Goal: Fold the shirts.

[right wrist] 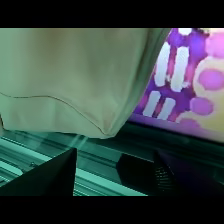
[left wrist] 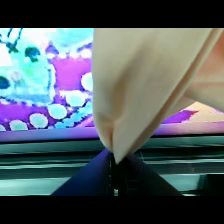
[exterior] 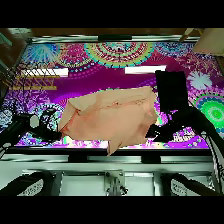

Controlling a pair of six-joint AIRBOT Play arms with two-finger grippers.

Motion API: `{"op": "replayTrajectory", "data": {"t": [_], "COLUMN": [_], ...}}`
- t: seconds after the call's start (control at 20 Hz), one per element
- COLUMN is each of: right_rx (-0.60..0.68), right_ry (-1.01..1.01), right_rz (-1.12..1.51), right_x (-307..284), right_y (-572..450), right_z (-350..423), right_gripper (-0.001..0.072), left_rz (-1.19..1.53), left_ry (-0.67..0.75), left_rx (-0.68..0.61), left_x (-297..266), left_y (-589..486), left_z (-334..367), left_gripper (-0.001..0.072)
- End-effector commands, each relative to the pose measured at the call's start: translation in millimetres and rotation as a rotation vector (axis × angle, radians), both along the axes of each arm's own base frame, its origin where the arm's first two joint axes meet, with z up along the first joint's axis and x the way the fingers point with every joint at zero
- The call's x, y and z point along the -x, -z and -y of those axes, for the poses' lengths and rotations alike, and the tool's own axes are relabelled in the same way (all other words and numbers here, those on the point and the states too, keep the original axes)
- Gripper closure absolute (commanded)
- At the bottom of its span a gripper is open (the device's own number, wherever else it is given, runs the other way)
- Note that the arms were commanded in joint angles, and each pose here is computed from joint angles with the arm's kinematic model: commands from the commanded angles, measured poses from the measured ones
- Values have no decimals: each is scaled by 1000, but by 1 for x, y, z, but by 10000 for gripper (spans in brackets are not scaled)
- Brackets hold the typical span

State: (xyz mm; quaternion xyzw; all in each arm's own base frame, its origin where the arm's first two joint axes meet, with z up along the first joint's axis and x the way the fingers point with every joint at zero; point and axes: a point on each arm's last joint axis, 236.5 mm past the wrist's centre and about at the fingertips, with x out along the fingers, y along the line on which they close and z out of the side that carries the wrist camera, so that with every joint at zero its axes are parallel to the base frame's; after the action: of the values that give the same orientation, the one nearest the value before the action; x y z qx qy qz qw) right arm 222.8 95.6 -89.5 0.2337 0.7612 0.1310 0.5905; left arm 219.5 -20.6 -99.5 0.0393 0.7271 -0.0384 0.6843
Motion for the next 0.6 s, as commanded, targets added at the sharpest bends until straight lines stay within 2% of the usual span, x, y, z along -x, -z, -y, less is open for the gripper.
{"op": "replayTrajectory", "data": {"t": [0.0, 0.1, 0.15, 0.25, 0.35, 0.45, 0.55], "right_rx": [12, 35, 45, 61, 49, 9, -12], "right_ry": [70, 64, 62, 71, 64, 14, -53], "right_rz": [11, 58, 77, 101, 98, 156, 374], "right_x": [1, -7, -11, -16, -15, -26, -65], "right_y": [20, 25, 26, 29, 26, 5, -52], "right_z": [-14, -24, -28, -37, -45, -52, -55], "right_gripper": [132, 134, 179, 361, 642, 645, 645], "left_rz": [29, 30, 29, 28, 32, 91, 262], "left_ry": [-6, -19, -26, -35, -36, -21, -13], "left_rx": [12, 40, 55, 73, 77, 86, 128], "left_x": [-2, -2, -2, -2, -4, -22, -60], "left_y": [-7, -9, -9, -9, -12, -32, -92], "left_z": [3, 9, 13, 17, 18, 20, 30], "left_gripper": [672, 672, 672, 672, 672, 673, 673]}}
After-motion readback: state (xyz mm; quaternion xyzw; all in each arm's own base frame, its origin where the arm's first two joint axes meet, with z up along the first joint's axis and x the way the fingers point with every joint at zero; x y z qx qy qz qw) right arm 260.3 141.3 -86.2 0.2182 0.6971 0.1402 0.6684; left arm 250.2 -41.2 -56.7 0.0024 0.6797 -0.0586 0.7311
